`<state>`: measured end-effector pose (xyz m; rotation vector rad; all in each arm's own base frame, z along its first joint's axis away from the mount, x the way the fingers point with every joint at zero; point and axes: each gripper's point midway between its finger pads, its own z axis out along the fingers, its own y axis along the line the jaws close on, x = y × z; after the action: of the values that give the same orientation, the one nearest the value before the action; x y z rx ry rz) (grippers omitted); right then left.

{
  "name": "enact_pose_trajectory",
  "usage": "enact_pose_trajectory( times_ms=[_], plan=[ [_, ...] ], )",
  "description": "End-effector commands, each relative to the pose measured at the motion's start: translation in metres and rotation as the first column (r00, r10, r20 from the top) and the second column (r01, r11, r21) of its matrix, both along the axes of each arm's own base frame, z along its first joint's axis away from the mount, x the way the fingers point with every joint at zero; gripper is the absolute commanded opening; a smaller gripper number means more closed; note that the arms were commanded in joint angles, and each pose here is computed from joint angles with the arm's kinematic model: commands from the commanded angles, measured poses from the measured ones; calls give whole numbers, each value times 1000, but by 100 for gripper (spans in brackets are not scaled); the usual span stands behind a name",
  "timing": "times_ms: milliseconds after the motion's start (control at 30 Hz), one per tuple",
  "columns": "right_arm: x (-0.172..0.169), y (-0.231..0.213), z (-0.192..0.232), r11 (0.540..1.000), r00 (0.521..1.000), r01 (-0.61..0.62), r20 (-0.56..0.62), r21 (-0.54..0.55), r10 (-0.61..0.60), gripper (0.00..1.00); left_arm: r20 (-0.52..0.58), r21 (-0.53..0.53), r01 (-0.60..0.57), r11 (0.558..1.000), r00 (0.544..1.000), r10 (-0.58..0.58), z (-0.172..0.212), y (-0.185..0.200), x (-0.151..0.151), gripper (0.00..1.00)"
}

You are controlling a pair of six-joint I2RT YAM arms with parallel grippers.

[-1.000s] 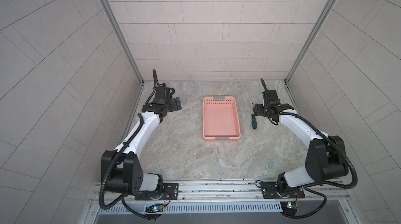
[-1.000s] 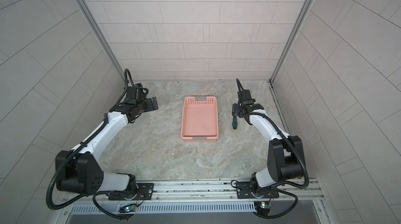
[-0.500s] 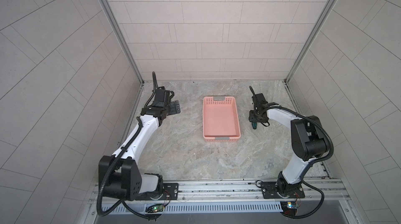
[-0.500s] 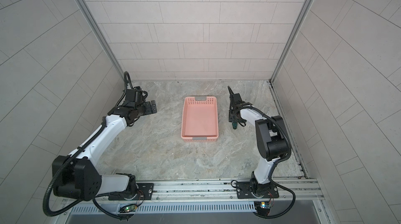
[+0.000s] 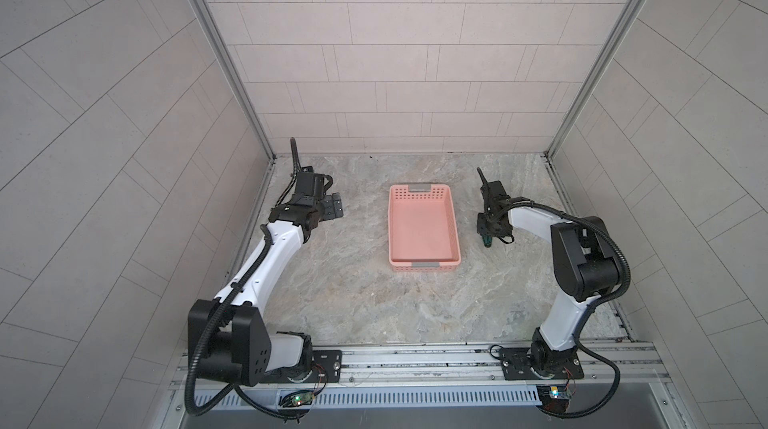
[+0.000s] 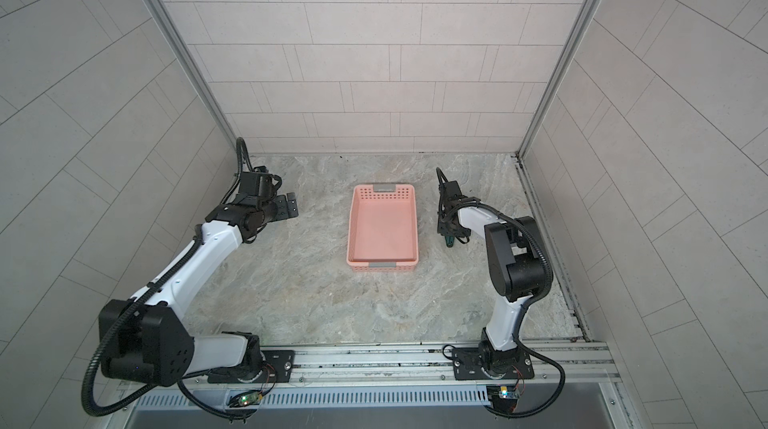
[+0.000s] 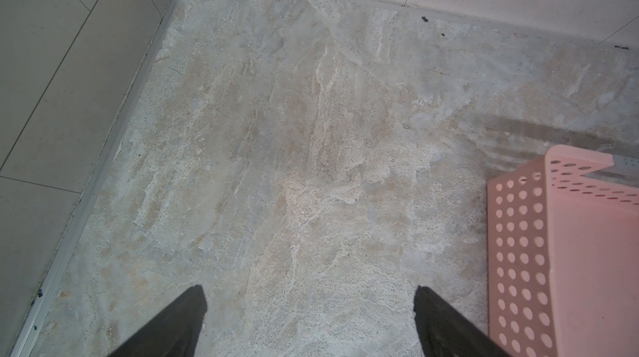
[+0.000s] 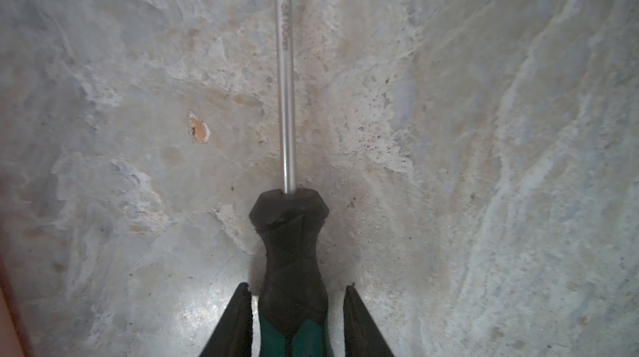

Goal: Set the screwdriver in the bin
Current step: 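Lift the green-handled screwdriver off the table with the right gripper, then carry the screwdriver with the right gripper over the pink basket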

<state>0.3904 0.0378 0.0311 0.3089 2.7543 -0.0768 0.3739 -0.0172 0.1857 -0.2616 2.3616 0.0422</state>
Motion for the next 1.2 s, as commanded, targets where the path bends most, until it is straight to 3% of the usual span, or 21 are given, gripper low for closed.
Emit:
enact_pose_trajectory(
  times_ms=[0,333,700,900,1167],
  plan=[
    [2,-3,-3,999,999,37,0,-8,-37,30,4,14,-18,1000,1000,18,0,4,-5,100],
    [2,-3,-12,998,998,62,-8,11,-61,27,-4,10,-21,1000,1000,21,-4,4,-6,100],
    [-2,-8,2,998,998,59,31,-9,-58,3,-17,9,-17,1000,1000,17,-8,3,-5,100],
    [-2,-12,33,999,997,40,66,-31,-38,0,-14,12,-25,1000,1000,26,-7,4,-6,100],
    [-9,-5,109,998,989,-36,142,-54,43,0,-9,7,-25,1000,1000,26,-4,4,-7,100]
  ],
)
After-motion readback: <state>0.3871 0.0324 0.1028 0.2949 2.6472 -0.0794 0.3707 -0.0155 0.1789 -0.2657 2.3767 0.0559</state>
